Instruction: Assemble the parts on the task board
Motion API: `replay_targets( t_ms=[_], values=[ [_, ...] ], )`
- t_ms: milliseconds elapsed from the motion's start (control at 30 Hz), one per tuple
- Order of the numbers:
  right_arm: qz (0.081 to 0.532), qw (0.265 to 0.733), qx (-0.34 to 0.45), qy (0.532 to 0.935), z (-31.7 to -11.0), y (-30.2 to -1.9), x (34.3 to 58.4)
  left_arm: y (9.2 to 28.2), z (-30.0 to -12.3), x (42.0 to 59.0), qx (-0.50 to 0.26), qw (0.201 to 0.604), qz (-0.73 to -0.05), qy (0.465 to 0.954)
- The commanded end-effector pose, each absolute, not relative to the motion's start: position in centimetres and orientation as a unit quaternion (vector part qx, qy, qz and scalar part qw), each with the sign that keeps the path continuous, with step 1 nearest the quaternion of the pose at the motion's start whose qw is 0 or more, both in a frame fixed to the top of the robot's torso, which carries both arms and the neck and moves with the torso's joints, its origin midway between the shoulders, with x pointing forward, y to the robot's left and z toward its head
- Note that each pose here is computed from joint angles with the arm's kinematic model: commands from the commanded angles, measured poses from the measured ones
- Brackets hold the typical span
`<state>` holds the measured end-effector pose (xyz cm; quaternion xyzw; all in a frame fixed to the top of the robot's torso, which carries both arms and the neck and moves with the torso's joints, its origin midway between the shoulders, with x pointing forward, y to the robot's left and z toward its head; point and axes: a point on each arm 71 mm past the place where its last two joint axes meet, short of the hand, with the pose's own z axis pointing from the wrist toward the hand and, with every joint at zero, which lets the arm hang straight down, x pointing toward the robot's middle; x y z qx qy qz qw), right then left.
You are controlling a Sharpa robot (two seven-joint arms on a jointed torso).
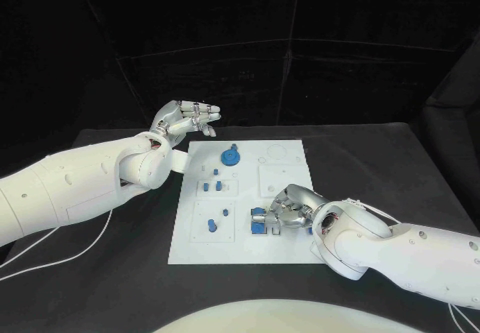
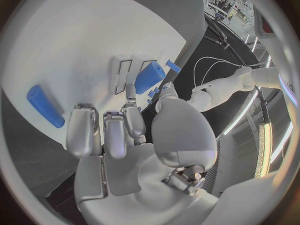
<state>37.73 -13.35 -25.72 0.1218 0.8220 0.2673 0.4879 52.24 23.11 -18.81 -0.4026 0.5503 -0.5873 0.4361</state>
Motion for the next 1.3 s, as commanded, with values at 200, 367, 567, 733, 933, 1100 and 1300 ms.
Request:
replay_targets(
  t_ms=[200,367,567,733,933,1100,1300],
  values=[
    [0.276,0.493,0.116,0.817,-25.37,-13.28,37.55,23.0,-18.71,52.27,-0.401,0.432,-0.591,0.55],
    [0.281,0.495,0.113,0.814,-25.25,-13.51,37.47,23.02,-18.71,52.28,-0.401,0.432,-0.591,0.551],
    [0.287,0.498,0.098,0.812,-25.07,-13.71,37.32,23.09,-18.72,52.28,-0.401,0.433,-0.59,0.551],
    [0.285,0.501,0.084,0.813,-25.08,-13.51,37.33,22.99,-18.73,52.28,-0.401,0.431,-0.591,0.551],
    [0.273,0.507,0.082,0.814,-25.21,-13.61,37.56,23.0,-18.73,52.29,-0.401,0.432,-0.591,0.551],
    [0.269,0.511,0.082,0.812,-25.24,-13.65,37.69,23.04,-18.73,52.28,-0.401,0.432,-0.591,0.551],
    [0.273,0.52,0.08,0.805,-25.06,-13.63,37.72,23.08,-18.73,52.27,-0.402,0.432,-0.59,0.551]
  ],
)
